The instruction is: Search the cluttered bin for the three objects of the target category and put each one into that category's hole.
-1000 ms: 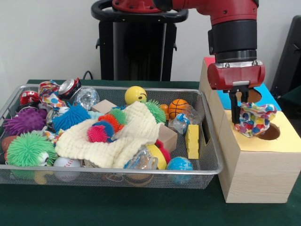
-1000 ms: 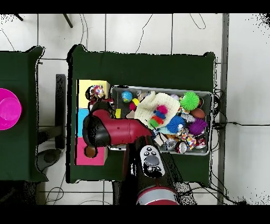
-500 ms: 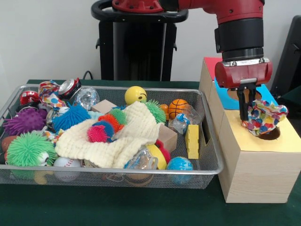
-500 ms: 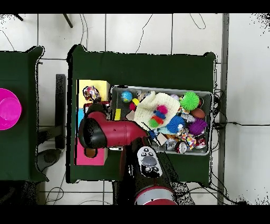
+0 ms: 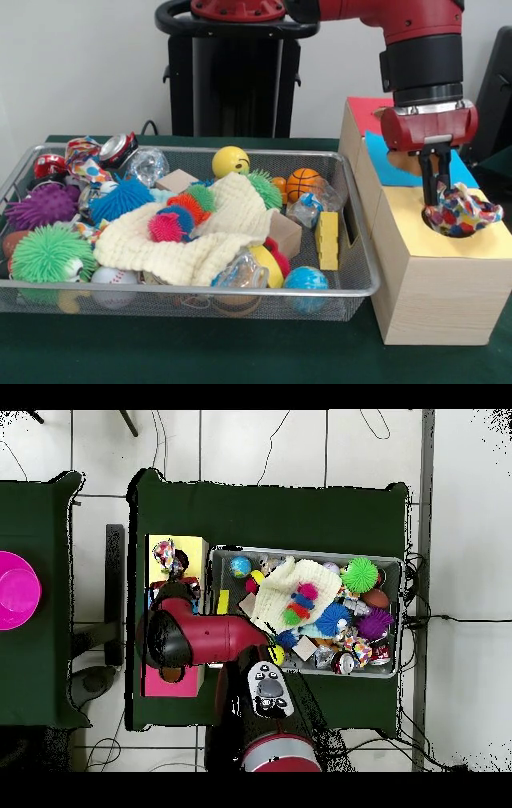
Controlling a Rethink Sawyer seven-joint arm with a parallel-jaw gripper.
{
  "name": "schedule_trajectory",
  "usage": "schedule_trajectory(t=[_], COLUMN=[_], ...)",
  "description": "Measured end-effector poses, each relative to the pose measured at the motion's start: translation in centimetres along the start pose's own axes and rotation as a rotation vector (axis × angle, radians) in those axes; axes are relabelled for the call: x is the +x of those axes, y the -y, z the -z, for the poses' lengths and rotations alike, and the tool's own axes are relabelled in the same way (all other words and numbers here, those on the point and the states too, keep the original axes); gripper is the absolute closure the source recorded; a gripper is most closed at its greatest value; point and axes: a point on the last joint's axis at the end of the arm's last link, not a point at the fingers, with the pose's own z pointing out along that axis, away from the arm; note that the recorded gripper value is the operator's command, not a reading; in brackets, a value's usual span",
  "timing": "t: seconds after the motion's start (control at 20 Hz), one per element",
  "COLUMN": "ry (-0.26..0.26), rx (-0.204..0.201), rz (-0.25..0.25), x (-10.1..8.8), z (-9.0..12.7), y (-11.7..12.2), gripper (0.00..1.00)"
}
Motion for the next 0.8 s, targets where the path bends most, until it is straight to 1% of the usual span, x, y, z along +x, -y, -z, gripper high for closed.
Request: schedule_trajectory(t=[0.1, 0.2, 0.55, 0.8], ry=[0.012, 0.035, 0.066, 0.075], rx=[0.001, 0.006, 0.019, 0.050], rz=[0.000, -0.002, -0.001, 0.007], x=[0.1, 0.3, 0.7, 1.0], z=[-0.2, -0.8, -1.3, -1.2], y=[0.0, -0.1, -0.4, -0.4], gripper=[1.00, 1.00, 1.00, 1.00])
